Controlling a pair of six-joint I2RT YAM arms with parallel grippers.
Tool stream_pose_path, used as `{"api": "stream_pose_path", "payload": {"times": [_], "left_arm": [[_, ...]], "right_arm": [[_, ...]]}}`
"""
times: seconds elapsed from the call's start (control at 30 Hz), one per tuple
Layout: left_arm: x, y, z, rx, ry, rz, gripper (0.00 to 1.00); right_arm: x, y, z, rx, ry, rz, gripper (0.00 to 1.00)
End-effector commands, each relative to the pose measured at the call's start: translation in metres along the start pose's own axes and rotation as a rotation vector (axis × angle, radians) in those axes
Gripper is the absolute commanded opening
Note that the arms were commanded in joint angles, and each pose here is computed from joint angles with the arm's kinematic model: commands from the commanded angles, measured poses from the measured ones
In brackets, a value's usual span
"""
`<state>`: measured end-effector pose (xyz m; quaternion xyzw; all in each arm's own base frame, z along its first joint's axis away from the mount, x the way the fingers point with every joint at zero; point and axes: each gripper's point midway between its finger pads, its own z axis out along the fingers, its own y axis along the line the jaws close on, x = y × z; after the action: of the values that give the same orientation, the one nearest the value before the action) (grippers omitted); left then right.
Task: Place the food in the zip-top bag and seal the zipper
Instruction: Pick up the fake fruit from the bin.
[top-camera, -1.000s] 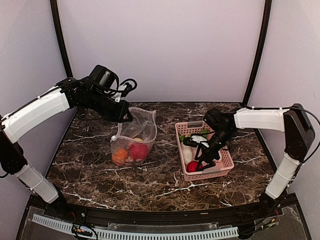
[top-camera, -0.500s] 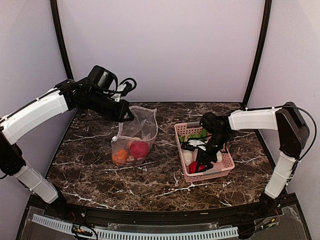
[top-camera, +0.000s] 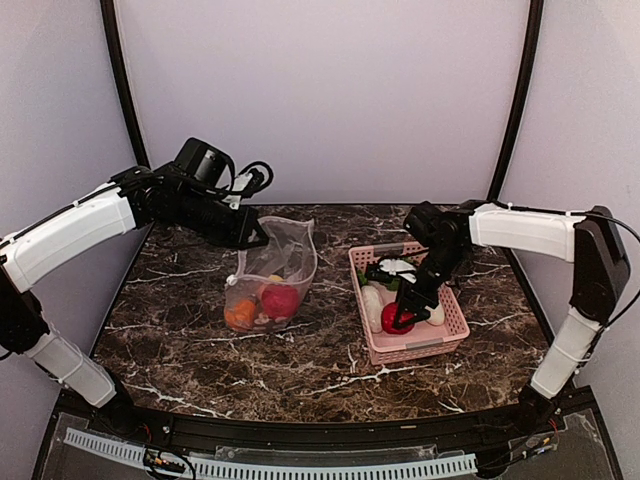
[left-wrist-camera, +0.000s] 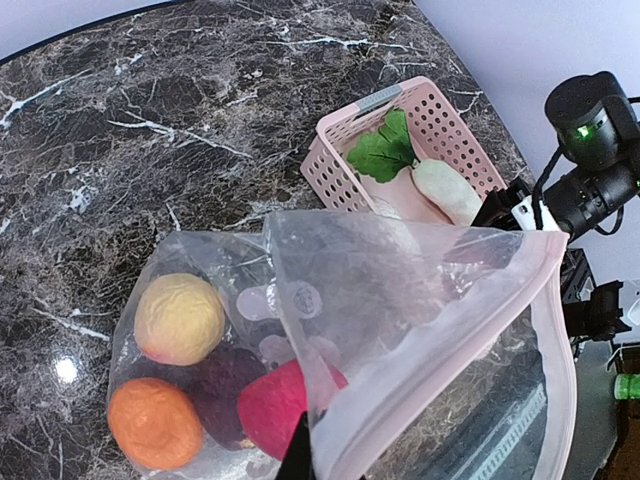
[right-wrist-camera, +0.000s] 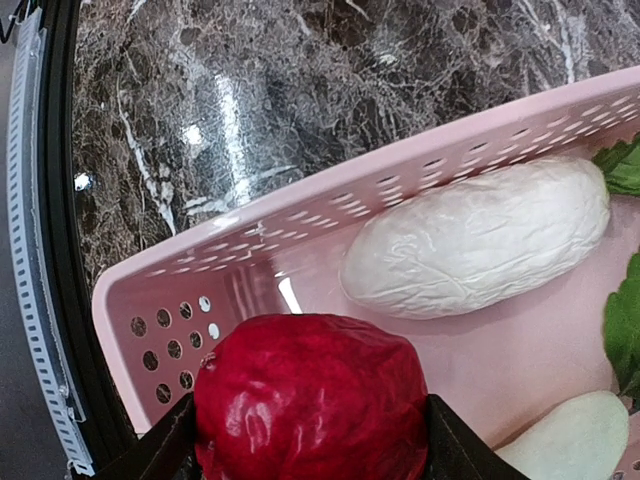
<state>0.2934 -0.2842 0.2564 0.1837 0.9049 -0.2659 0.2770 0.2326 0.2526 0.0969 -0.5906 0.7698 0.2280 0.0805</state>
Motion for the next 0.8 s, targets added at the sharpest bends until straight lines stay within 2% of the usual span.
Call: {"api": "stream_pose_path", "payload": {"times": [0.0,0.3,0.77], "left_arm": [[-0.002,-0.005,-0.009,0.019,-0.027,0.03,0.01],[-0.009,-0.006,-0.004,0.021,-0.044,0.042,0.01],[-0.014,-0.009,0.0,0.039,-0.06,0.042,0.01]], "right_arm": [[-0.017,0.0,-0.032,0.034,-0.052,-0.002,0.48],[-0.073,0.015,-0.094,0.057,-0.233,-0.102,0.48],[-0.134,0.032,-0.151,0.042,-0.466,-0.218,0.47]]}}
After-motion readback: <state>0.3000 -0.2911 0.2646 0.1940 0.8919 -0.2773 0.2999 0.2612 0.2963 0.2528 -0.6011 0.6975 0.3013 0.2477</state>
